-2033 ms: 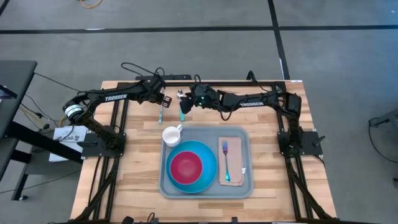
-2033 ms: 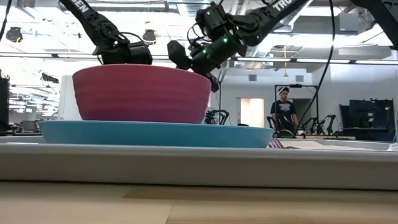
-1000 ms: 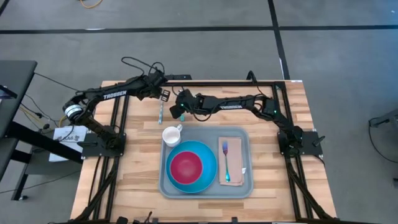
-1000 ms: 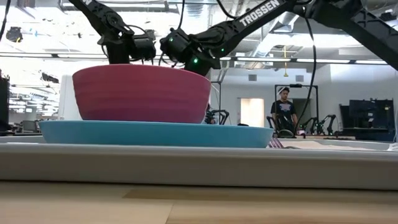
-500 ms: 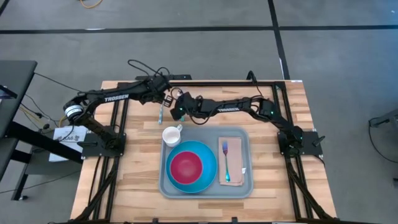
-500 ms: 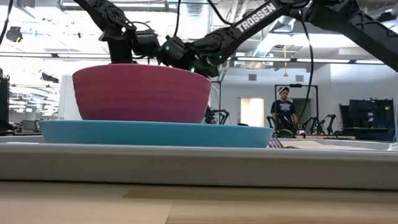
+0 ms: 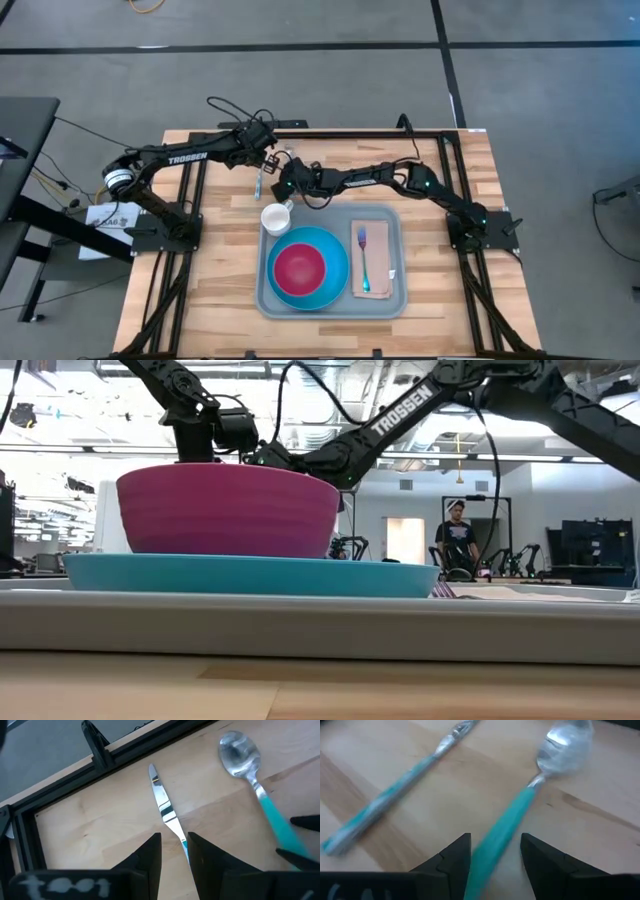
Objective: Set up tray
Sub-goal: Put the blue spoon on the gray napkin to the right of the purple fork
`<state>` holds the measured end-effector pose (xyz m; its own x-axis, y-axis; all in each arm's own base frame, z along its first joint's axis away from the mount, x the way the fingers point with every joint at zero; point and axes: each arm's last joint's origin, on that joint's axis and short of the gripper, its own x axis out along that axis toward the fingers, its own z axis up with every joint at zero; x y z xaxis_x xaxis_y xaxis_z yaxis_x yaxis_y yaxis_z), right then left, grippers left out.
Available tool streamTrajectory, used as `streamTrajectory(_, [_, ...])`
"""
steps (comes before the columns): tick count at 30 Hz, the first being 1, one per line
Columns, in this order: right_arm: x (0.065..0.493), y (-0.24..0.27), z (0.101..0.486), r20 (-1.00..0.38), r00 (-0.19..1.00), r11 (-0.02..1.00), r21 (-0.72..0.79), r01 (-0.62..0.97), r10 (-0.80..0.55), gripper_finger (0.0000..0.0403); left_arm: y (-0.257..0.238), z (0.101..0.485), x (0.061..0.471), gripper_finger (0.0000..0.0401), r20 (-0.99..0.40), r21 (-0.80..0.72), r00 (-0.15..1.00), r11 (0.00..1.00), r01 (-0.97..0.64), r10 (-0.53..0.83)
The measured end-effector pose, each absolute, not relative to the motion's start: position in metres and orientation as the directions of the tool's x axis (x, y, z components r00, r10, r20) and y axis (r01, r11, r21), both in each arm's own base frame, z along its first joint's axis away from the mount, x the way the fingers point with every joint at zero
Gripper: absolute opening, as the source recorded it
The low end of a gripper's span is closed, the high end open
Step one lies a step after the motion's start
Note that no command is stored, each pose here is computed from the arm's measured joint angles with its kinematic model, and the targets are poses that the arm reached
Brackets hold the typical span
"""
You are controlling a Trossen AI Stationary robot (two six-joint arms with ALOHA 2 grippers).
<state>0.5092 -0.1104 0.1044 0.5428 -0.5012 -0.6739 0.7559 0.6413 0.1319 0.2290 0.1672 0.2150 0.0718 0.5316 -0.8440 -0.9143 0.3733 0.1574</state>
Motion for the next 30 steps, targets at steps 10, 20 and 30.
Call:
streamTrajectory(10, [0.507,-0.107,0.094,-0.688,0.487,0.641,0.041,0.766,-0.538,0.0166,0.167,0.215,0.228,0.0082,-0.842,0.183,0.053,0.377,-0.908,0.537])
streamTrajectory(20, [0.5,-0.096,0.091,-0.73,0.397,0.639,-0.069,0.766,-0.556,0.0134,0.166,0.214,0.227,0.0082,-0.847,0.194,0.04,0.378,-0.905,0.53])
streamTrajectory(30, [0.492,-0.083,0.087,-0.762,0.297,0.639,-0.192,0.745,-0.575,0.0059,0.165,0.214,0.227,0.0082,-0.848,0.194,0.043,0.383,-0.903,0.529])
